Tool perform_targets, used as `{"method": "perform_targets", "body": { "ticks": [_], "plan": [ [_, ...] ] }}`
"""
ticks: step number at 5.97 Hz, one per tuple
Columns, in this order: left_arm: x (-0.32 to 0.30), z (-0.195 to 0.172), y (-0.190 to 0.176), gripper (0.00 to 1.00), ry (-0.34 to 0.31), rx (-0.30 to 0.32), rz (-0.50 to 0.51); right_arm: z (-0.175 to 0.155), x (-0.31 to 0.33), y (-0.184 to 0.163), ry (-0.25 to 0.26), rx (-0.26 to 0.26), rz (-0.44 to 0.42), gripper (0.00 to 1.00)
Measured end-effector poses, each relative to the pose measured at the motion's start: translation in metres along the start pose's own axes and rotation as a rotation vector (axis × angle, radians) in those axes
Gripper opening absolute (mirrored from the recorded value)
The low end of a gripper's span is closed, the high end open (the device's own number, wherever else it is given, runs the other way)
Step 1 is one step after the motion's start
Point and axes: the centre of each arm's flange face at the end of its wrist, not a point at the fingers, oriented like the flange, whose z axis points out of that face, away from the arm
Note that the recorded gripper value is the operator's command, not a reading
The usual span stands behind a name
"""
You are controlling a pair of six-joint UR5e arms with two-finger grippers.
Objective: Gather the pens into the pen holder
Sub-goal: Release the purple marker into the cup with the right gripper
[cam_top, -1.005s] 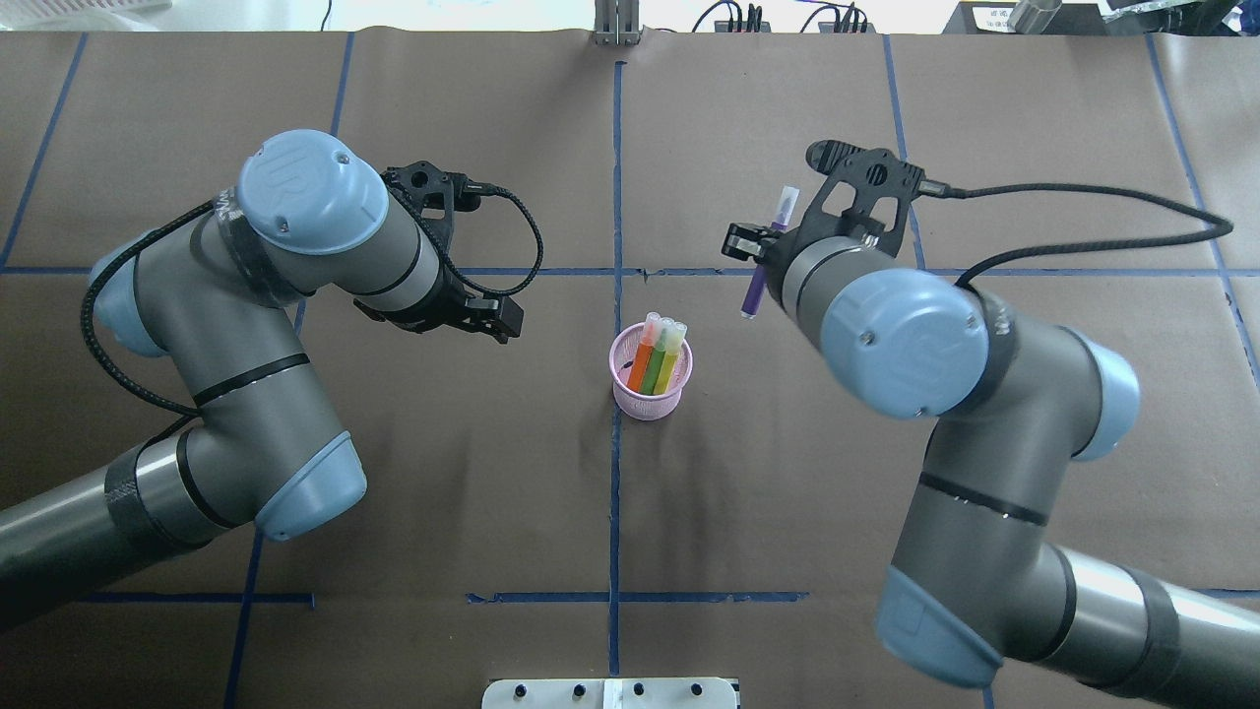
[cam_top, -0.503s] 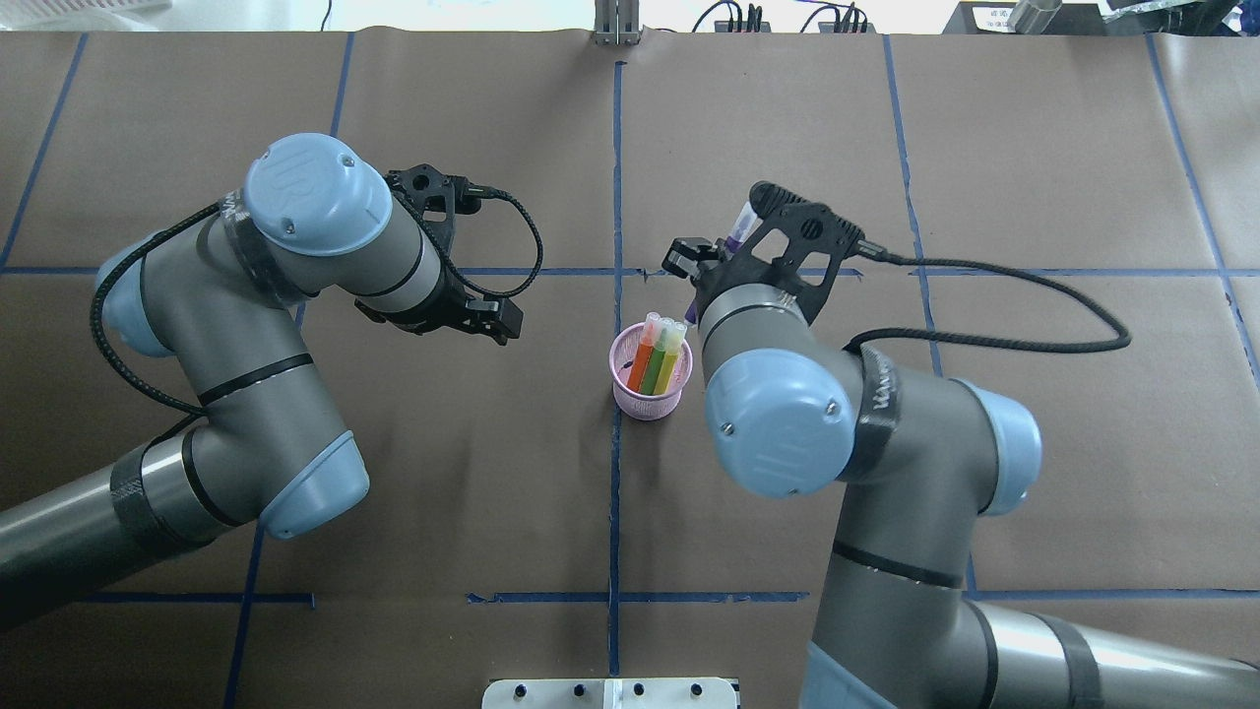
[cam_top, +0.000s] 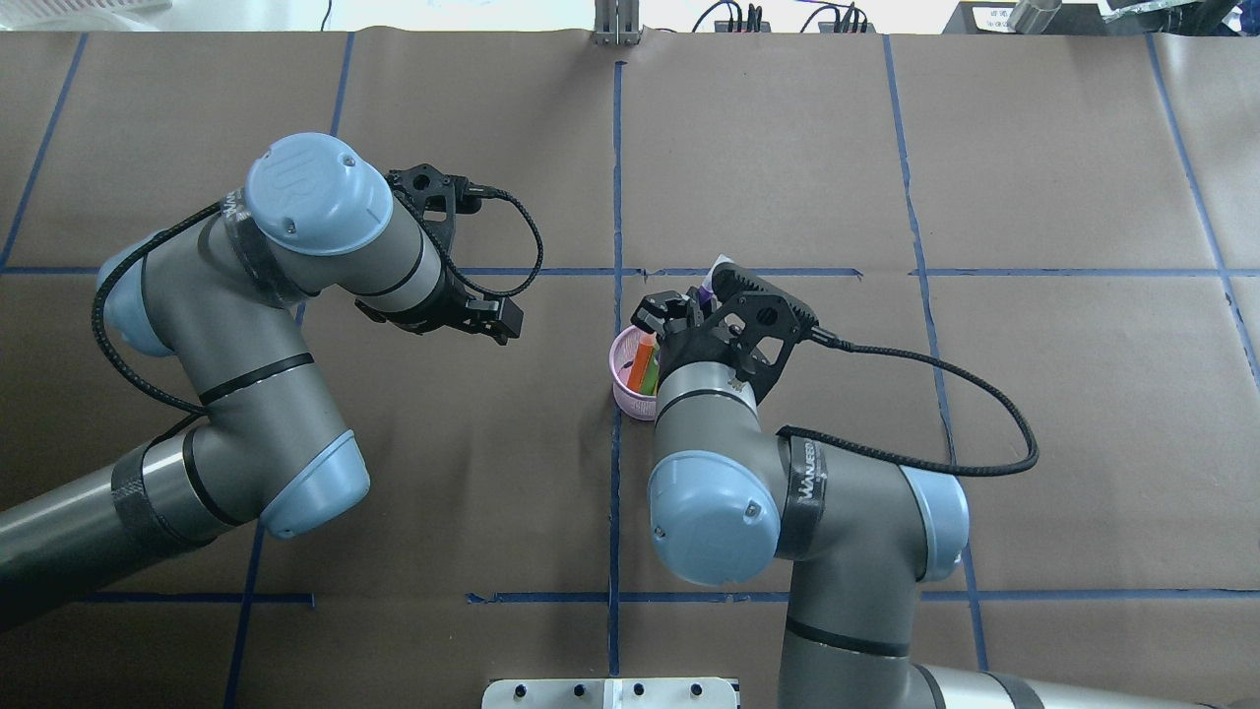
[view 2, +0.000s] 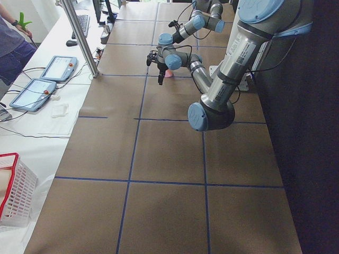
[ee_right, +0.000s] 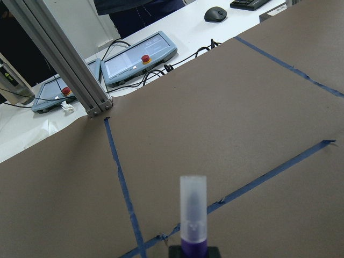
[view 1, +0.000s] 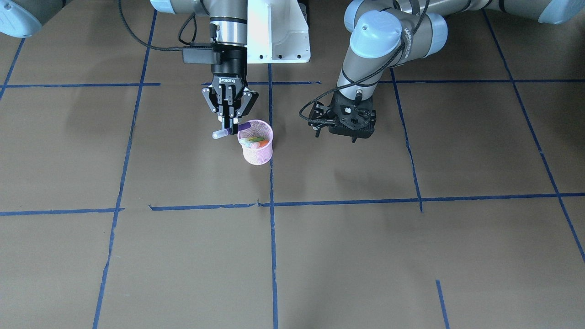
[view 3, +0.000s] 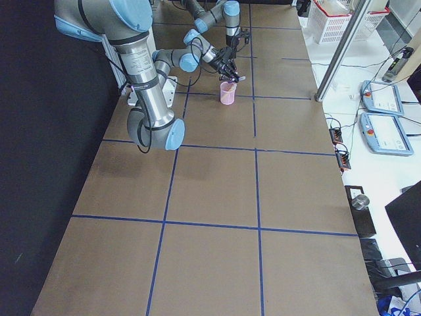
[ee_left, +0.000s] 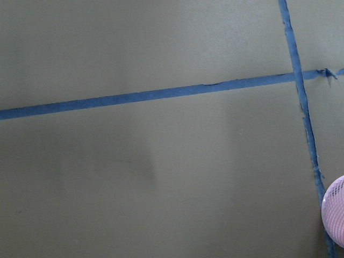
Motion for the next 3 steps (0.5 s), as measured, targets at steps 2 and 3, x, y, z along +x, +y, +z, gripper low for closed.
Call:
{"method": "perform_targets", "body": {
  "ticks": [2,3],
  "plan": [
    [-0.001,0.0,0.0,1.0,0.0,0.001,0.0,0.0,0.003,0.018,-0.017,0.057,-0.008,0.01],
    [0.0,-0.001,0.0,1.0,0.001,0.001,0.0,-0.001,0.004,0.025,-0.03,0.09,-0.006,0.18]
  ]
}}
